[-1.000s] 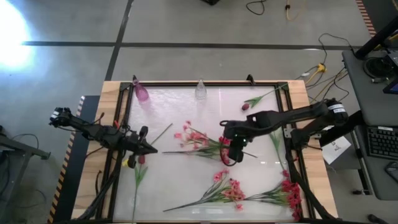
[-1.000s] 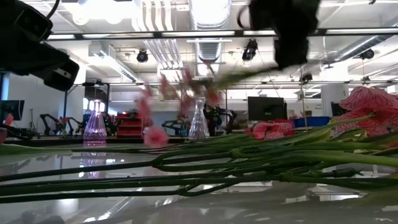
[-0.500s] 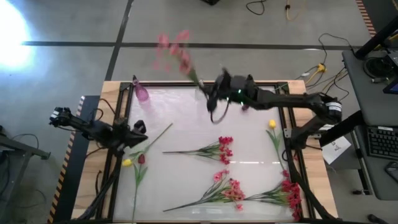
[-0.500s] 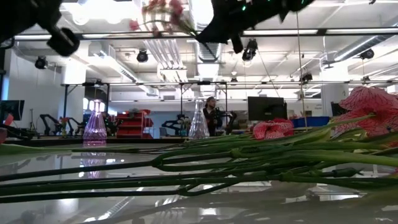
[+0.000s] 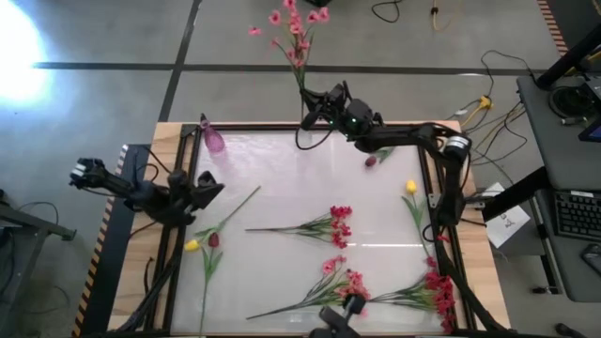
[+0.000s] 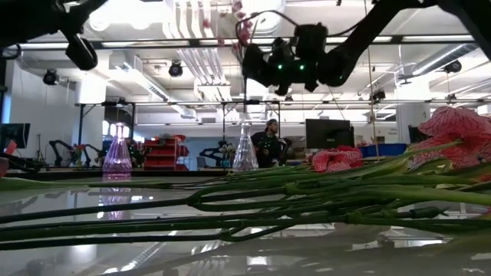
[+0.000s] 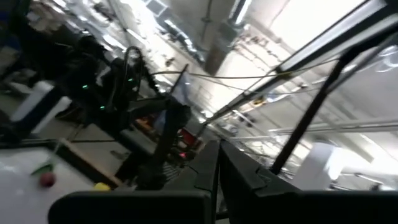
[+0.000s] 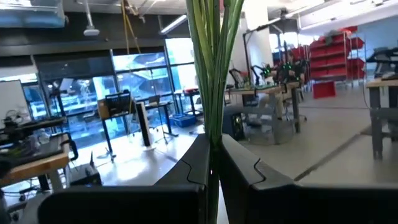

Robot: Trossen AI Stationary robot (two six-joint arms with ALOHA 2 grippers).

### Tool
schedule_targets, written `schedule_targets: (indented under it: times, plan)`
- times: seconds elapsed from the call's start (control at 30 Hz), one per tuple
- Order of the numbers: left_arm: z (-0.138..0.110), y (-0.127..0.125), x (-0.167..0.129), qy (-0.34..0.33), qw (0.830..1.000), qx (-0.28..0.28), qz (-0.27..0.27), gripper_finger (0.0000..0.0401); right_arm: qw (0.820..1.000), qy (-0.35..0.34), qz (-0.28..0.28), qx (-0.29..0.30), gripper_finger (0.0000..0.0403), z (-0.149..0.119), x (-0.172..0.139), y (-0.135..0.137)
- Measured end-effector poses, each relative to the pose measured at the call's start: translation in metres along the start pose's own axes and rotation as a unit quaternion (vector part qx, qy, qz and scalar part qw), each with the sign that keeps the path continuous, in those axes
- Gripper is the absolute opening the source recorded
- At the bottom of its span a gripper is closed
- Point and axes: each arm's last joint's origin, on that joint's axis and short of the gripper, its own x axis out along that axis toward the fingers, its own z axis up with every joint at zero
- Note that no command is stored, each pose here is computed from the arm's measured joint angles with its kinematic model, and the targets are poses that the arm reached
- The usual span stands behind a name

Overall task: Sort flowers into vase by color
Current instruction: Put the top pink flowers into the transparent vase

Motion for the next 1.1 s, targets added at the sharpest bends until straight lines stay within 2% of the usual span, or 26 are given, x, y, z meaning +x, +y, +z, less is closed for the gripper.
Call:
schedule_targets:
  times: [0.13,0.27,0.43,0.53,0.67,0.77,0.83,0.97,1.1]
  plan:
    - [-0.003,0.002,0.002,-0.002,1.000,-0.013,0.022,0.0000,1.000,0.008,-0.005,-0.022,0.0015,-0.010,0.002,-0.005]
    - [-0.002,0.000,0.004,-0.017,0.999,-0.021,0.022,0.0000,0.999,0.011,-0.008,-0.036,0.0015,-0.010,0.001,-0.007]
    - [-0.006,0.000,0.008,-0.004,0.999,0.042,0.033,0.0000,0.997,0.017,-0.014,-0.071,0.0015,-0.013,0.000,-0.010]
    - [-0.006,-0.004,0.016,0.014,0.995,0.077,0.055,0.0000,0.998,0.012,-0.014,-0.057,0.0015,-0.011,0.001,-0.011]
    - [-0.008,-0.014,0.034,0.072,0.982,0.156,0.081,0.0000,0.998,0.012,-0.015,-0.055,0.0015,-0.013,0.001,-0.011]
    - [-0.010,-0.022,0.048,0.150,0.958,0.219,0.112,0.0000,0.999,0.009,-0.013,-0.035,0.0015,-0.026,0.003,-0.012]
    - [-0.010,-0.026,0.055,0.213,0.932,0.257,0.140,0.0000,0.999,0.008,-0.012,-0.028,0.0015,-0.038,0.004,-0.013]
    - [-0.005,-0.029,0.064,0.303,0.891,0.261,0.212,0.0000,1.000,0.003,-0.012,-0.020,0.0015,-0.045,0.006,-0.014]
    - [-0.010,-0.025,0.063,0.353,0.859,0.263,0.262,0.0000,1.000,0.012,-0.008,-0.022,0.0024,-0.049,0.005,-0.011]
